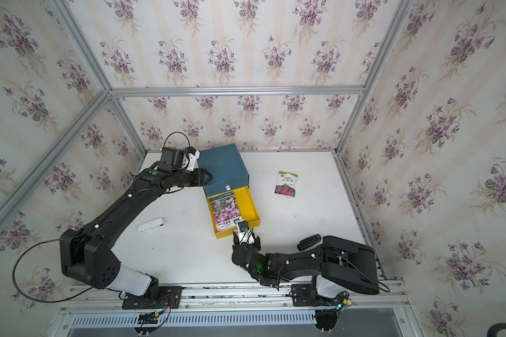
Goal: Take the seed bags out of the drawer
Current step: Open the drawer in the storage box, then pick up the seed packet from the drawer.
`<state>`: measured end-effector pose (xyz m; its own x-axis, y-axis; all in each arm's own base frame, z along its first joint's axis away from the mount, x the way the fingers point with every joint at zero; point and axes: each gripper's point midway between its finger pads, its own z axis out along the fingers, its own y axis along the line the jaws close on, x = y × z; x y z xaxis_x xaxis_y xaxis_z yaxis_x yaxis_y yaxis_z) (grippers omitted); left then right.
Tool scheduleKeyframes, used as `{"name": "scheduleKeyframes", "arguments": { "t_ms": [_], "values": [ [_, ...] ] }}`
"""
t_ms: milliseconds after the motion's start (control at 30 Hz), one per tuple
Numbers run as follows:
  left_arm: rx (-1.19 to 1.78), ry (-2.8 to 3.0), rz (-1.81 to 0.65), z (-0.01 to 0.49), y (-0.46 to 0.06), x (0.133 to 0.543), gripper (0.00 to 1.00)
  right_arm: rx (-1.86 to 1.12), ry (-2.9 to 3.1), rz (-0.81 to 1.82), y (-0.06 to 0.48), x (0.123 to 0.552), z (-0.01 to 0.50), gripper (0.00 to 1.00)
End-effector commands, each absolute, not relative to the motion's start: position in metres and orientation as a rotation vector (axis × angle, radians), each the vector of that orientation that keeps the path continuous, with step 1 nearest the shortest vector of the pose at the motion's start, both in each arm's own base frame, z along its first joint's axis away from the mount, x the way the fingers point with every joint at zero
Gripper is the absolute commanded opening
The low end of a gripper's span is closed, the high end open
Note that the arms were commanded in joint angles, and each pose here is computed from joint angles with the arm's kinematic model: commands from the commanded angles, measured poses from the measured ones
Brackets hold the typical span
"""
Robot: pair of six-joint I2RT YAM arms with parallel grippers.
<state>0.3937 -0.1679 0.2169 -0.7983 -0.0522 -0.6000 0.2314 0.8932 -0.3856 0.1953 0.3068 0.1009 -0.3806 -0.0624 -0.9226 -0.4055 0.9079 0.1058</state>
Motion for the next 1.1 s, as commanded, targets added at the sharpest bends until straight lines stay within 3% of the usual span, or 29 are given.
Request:
{"name": "scheduleKeyframes", "arguments": {
  "t_ms": [0, 200, 500, 767, 1067],
  "values": [
    [0.146, 2.612, -0.517, 0.182, -0.157, 0.365, 0.62, -0.315, 1.948, 0.363, 0.305, 0.197, 0.101, 0.46],
    [0.147, 2.614, -0.518, 0.181, -0.157, 0.363, 0.62, -0.284, 1.995, 0.354, 0.297, 0.195, 0.101, 0.65],
    [0.140, 2.615, -0.518, 0.181, -0.157, 0.364, 0.62, -0.313, 2.097, 0.380, 0.281, 0.181, 0.116, 0.83],
    [0.096, 2.635, -0.525, 0.176, -0.156, 0.362, 0.62, -0.413, 2.195, 0.472, 0.292, 0.174, 0.155, 0.92],
    [0.061, 2.665, -0.511, 0.171, -0.154, 0.361, 0.60, -0.489, 2.327, 0.671, 0.311, 0.213, 0.194, 0.97]
  ]
}}
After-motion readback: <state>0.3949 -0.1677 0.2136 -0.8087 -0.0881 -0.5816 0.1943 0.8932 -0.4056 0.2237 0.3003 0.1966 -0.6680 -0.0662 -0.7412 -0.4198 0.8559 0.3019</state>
